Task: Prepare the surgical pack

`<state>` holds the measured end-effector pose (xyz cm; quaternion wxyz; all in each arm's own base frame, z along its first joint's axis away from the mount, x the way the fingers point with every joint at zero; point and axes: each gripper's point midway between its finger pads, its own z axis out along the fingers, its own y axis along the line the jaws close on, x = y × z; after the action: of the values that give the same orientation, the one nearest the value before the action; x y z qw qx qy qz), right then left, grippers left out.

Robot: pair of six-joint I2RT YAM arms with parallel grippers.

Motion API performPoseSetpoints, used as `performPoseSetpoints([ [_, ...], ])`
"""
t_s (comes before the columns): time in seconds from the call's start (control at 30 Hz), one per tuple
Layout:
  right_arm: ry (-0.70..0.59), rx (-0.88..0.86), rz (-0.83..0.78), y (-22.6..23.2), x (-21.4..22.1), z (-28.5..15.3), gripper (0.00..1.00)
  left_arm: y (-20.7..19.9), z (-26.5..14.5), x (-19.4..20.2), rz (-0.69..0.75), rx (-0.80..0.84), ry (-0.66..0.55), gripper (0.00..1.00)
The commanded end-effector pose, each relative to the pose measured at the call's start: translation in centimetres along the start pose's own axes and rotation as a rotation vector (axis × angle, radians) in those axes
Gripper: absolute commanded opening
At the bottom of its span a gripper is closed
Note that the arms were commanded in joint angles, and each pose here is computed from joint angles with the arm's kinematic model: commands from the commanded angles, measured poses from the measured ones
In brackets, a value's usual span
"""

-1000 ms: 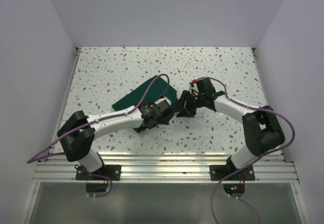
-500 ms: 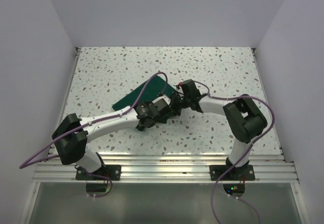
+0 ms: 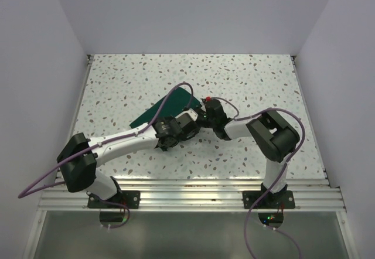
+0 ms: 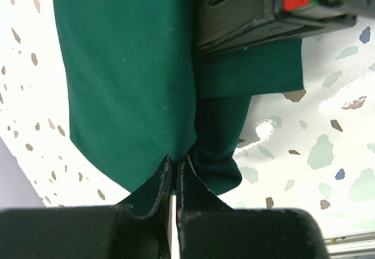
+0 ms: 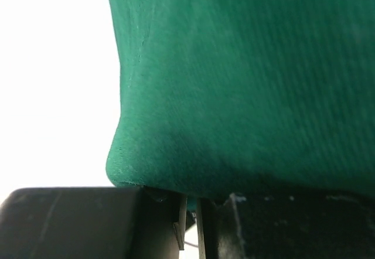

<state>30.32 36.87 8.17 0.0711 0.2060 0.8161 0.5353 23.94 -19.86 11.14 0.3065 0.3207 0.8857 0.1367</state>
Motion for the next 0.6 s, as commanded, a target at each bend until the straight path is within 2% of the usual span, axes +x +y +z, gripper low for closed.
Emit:
performPoseSetpoints([
  [0.0,-0.164,-0.165,0.007,3.4,-2.2,0.6,0.12,0.0,-1.2,-2.2,-0.045,0.038,-0.090,0.00],
  [0.17,-0.333,-0.131,0.005,1.4,-4.1,0.8,0.12,-0.5,-1.1,-2.0,-0.044,0.056,-0.088,0.00],
  [0.27,-0.371,-0.150,0.014,0.2,-4.6,1.3,0.13,-0.7,-1.1,-2.1,-0.047,0.067,-0.087,0.00],
  [0.37,-0.373,-0.098,-0.057,-0.4,-4.7,1.6,0.13,-0.7,-1.1,-1.9,-0.046,0.069,-0.083,0.00],
  [0.43,-0.370,-0.071,-0.103,0.2,-4.6,1.1,0.12,-0.5,-1.1,-1.7,-0.044,0.064,-0.077,0.00],
  [0.47,-0.363,0.007,-0.135,-1.3,-4.4,0.9,0.12,-0.5,-1.1,-1.6,-0.041,0.062,-0.076,0.00],
  [0.57,-0.352,0.038,-0.190,-1.1,-3.6,-0.7,0.12,-0.4,-1.1,-1.3,-0.038,0.058,-0.074,0.00],
])
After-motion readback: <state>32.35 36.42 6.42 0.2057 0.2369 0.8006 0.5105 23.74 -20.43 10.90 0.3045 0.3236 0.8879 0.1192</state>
